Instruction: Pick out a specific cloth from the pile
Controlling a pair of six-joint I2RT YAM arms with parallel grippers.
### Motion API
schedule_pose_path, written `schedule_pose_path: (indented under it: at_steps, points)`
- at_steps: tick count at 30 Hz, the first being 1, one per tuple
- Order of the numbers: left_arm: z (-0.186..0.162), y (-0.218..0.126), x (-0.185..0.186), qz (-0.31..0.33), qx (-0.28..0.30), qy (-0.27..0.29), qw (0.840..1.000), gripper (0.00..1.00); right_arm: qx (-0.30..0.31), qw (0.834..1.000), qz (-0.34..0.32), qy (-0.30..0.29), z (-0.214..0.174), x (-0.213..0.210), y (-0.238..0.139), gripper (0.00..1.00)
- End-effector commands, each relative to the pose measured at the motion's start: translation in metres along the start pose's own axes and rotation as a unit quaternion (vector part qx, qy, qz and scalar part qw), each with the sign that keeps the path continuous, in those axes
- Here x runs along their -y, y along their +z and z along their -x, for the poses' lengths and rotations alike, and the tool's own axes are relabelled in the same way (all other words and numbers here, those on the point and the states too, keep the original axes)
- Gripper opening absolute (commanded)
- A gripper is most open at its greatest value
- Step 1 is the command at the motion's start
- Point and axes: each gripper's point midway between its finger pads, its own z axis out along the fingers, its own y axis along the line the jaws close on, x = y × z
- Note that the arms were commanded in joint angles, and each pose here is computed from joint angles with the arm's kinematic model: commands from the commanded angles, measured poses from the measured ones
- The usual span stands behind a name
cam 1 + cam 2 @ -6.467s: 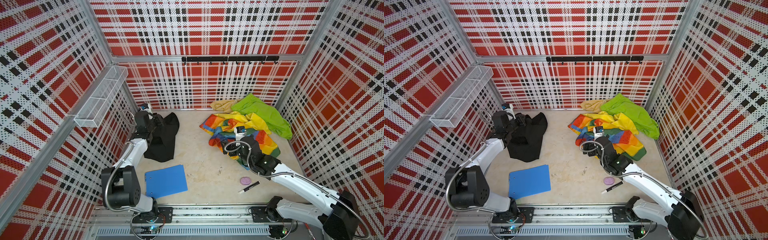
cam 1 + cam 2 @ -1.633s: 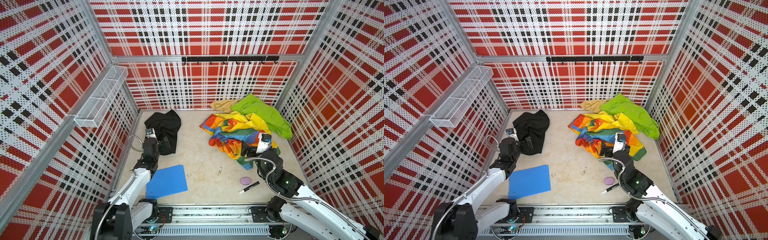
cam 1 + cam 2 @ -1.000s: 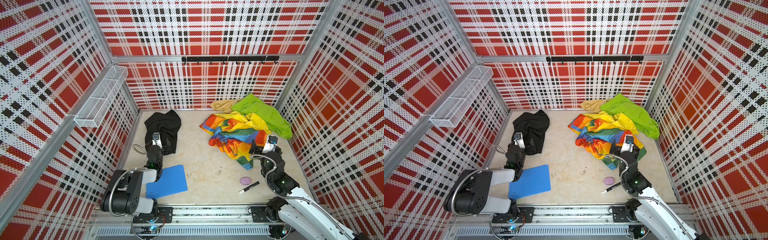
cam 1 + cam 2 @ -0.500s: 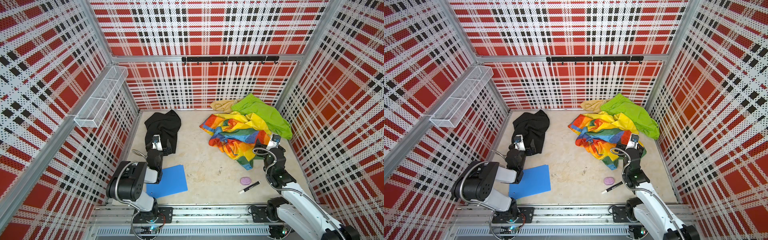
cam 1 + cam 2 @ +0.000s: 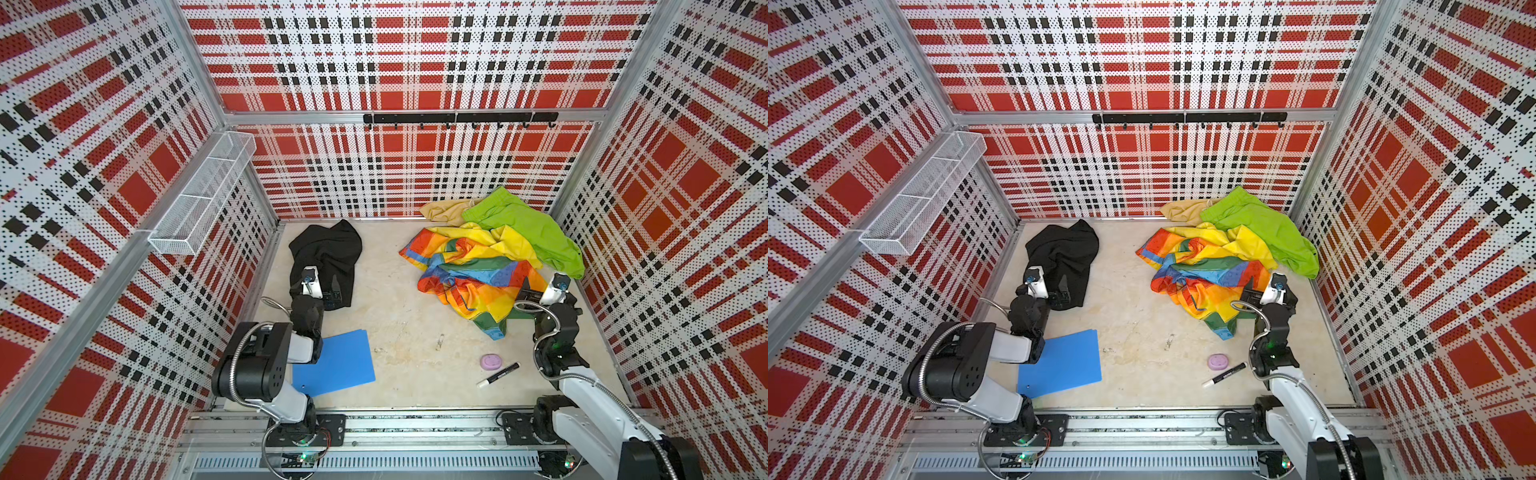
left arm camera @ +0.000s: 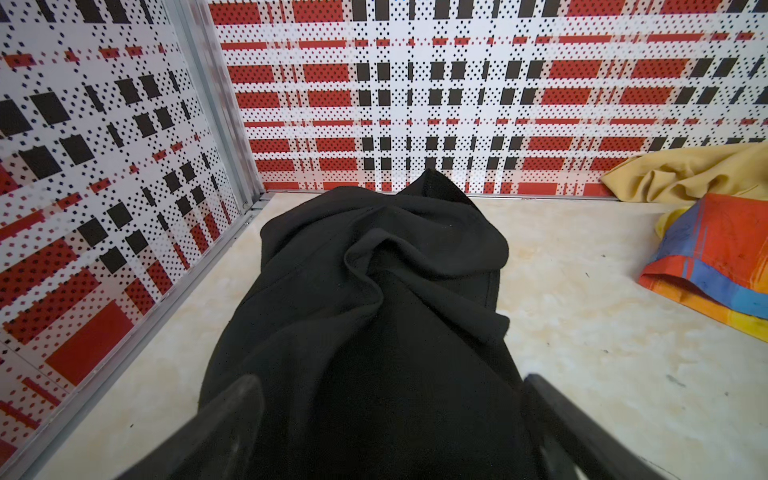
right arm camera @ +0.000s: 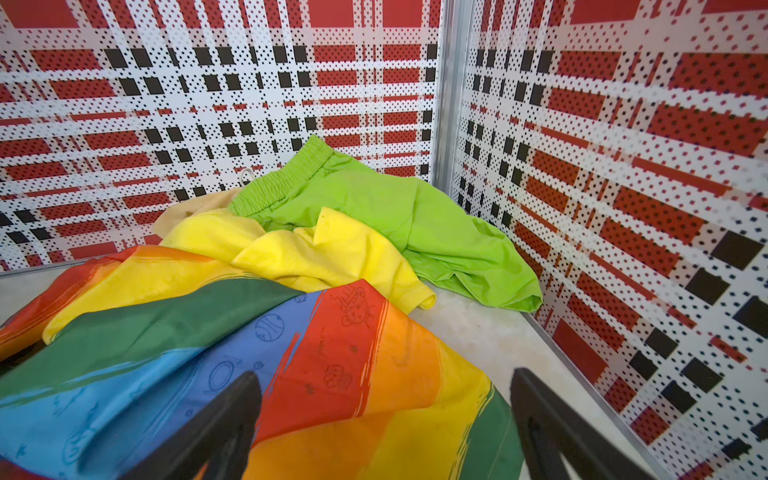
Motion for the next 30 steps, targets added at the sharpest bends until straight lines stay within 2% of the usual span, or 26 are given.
schedule_pose_path:
  at_steps: [1, 11, 27, 30]
  points:
    - [0.006, 0.002, 0.001, -0.002, 0.009, -0.004, 1.000, 0.99, 0.047, 0.999, 0.008, 0.005, 0.014, -0.001, 0.001, 1.00]
    - [0.006, 0.002, 0.001, -0.001, 0.009, -0.003, 1.000, 0.99, 0.051, 0.999, 0.008, 0.005, -0.014, -0.005, 0.016, 1.00]
    - [0.006, 0.000, 0.002, 0.001, 0.012, -0.001, 1.000, 0.99, 0.036, 0.999, 0.002, -0.008, -0.032, -0.010, 0.038, 1.00]
    - [0.006, 0.000, 0.002, 0.001, 0.012, 0.000, 1.000, 0.99, 0.052, 0.998, 0.031, -0.012, -0.040, -0.018, 0.034, 1.00]
